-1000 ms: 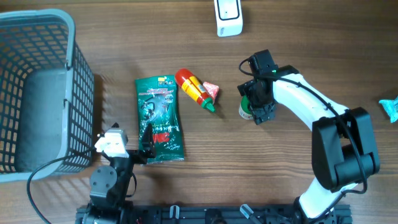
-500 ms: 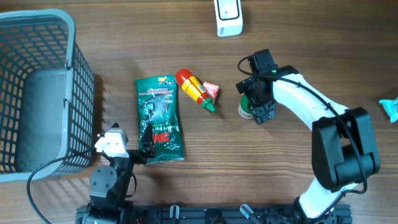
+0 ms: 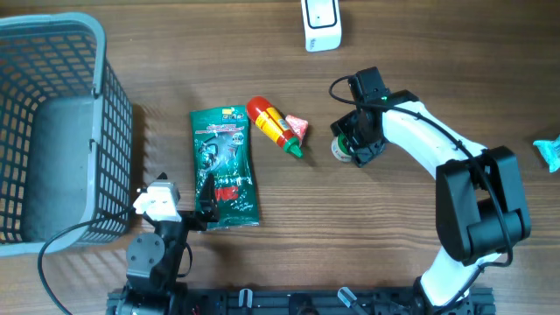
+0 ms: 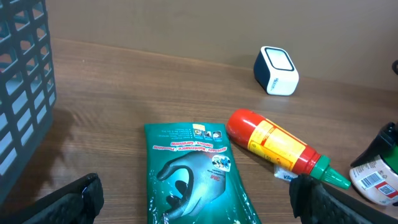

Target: Scan the item barcode

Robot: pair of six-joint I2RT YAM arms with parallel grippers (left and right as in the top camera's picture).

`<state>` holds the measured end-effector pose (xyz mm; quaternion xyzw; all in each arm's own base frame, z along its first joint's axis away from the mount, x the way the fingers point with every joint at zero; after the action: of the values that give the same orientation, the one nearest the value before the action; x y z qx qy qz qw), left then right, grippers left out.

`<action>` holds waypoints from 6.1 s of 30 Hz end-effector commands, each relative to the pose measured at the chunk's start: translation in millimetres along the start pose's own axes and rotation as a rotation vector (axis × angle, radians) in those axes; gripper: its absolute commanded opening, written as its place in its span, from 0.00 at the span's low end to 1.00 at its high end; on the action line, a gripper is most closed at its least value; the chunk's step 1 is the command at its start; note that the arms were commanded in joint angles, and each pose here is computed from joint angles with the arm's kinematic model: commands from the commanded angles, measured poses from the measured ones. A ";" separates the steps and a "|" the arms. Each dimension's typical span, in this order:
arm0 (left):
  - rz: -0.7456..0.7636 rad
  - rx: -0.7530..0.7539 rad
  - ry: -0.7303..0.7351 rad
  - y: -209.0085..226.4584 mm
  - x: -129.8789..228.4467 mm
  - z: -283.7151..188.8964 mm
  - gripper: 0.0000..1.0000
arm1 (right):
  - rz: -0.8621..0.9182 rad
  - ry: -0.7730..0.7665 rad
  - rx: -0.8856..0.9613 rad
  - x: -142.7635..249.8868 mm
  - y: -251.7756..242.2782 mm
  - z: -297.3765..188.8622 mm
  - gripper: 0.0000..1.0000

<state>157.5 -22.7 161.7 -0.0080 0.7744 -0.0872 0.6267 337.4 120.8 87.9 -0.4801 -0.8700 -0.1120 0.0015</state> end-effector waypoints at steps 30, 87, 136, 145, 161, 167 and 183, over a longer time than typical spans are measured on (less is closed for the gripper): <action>0.019 0.005 -0.001 -0.1 0.7 0.2 1.00 | -0.443 0.048 0.256 0.6 -28.7 -5.0 0.99; 0.019 0.005 -0.001 -0.1 0.7 0.2 1.00 | -0.418 0.321 0.138 9.4 -20.6 -37.5 0.54; 0.019 0.005 -0.001 -0.1 0.7 0.2 1.00 | -0.558 0.778 0.094 188.0 -14.3 -48.1 0.45; 0.018 0.005 -0.002 -0.1 0.6 0.1 1.00 | -0.646 0.848 0.115 183.2 -29.8 -61.4 0.45; 0.018 0.005 -0.001 -0.1 0.7 0.2 1.00 | -0.578 0.342 -0.208 25.4 -14.0 -120.7 0.39; 0.019 0.005 -0.001 -0.1 0.7 0.2 1.00 | -0.623 -0.193 -0.422 -18.9 34.6 -155.9 0.39; 0.018 0.005 -0.001 -0.1 0.7 0.2 1.00 | -0.565 -0.749 -0.716 -79.9 122.7 -160.2 0.33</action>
<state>157.5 -22.8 161.7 -0.0079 0.7744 -0.0873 0.6267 445.1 83.3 275.5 -0.2125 -0.8213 -0.2301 -0.4768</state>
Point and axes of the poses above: each gripper's point midway between its finger pads, its own z axis out along the fingers, its own y axis along the line the jaws close on, x = y × z, the point moved 8 cm from there along -z, back along the fingers, and after that the axes turned 4 degrees about z, right-handed, at the moved point
